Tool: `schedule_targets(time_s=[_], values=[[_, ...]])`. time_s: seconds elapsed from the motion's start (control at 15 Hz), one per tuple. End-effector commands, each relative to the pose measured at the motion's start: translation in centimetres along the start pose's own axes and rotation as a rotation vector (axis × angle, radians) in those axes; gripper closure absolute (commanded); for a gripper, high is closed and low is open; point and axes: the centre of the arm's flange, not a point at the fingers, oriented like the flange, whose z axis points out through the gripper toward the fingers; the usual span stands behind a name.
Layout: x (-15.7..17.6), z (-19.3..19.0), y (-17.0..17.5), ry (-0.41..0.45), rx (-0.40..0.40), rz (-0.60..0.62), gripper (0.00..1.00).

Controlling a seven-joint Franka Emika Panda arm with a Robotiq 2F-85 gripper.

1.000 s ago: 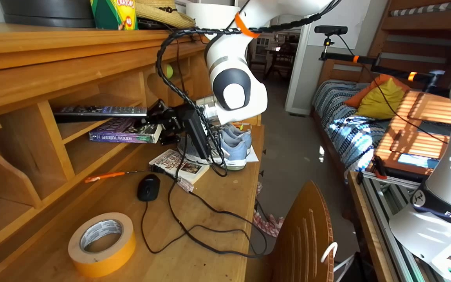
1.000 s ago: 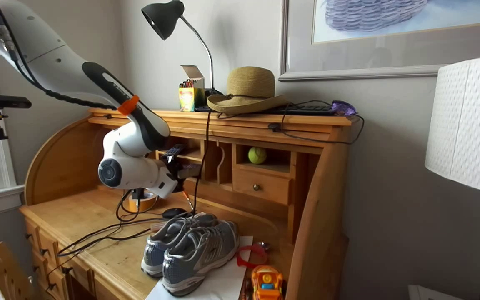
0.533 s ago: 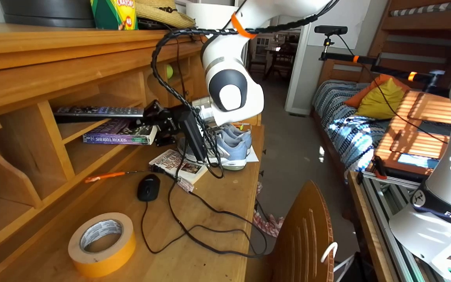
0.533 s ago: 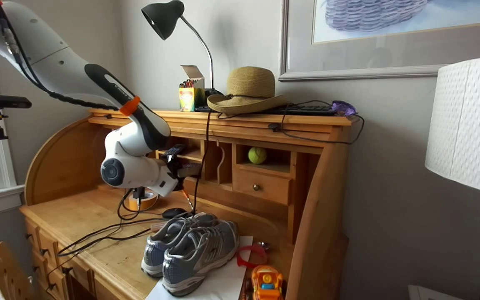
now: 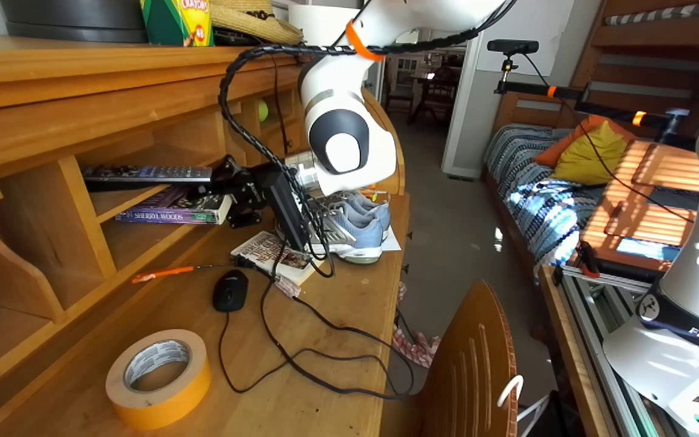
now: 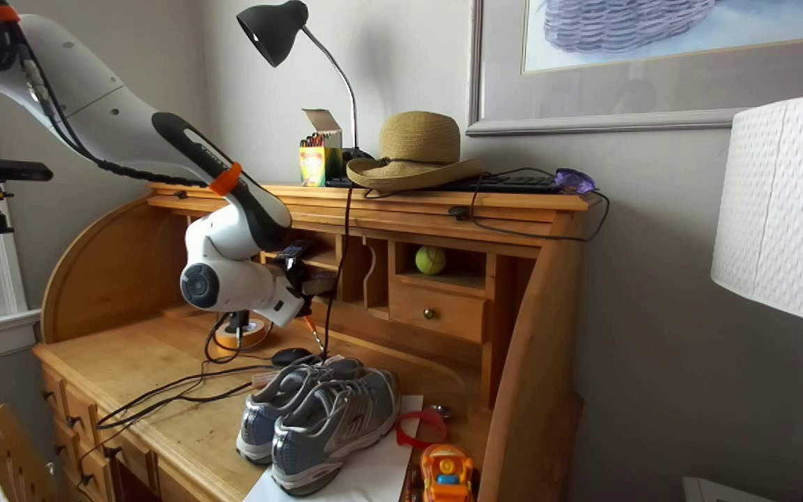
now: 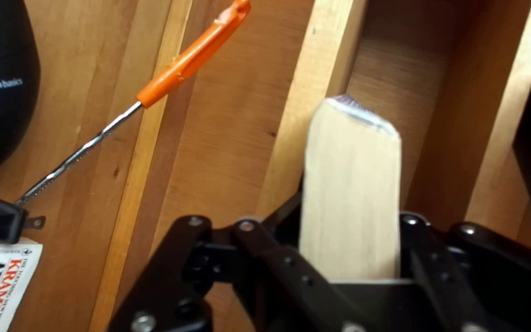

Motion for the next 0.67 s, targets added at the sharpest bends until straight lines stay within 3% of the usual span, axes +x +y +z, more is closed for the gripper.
schedule_targets(time_s=[0.0,0.13,0.33,0.4,0.47,0.6], values=[[-0.9,1.3,0.6,0.003,-0.034,0.021,0.41],[-1.3,1.1,0.6,0.007,-0.039,0.017,0.35],[-2.7,-0.6,1.3,-0.015,-0.078,0.058,0.11],[-3.6,-1.5,2.2,-0.003,-0.097,0.065,0.2],[-4.3,-2.5,3.1,-0.01,-0.112,0.082,0.45],[-4.5,-3.5,3.0,0.007,-0.11,0.081,0.44]])
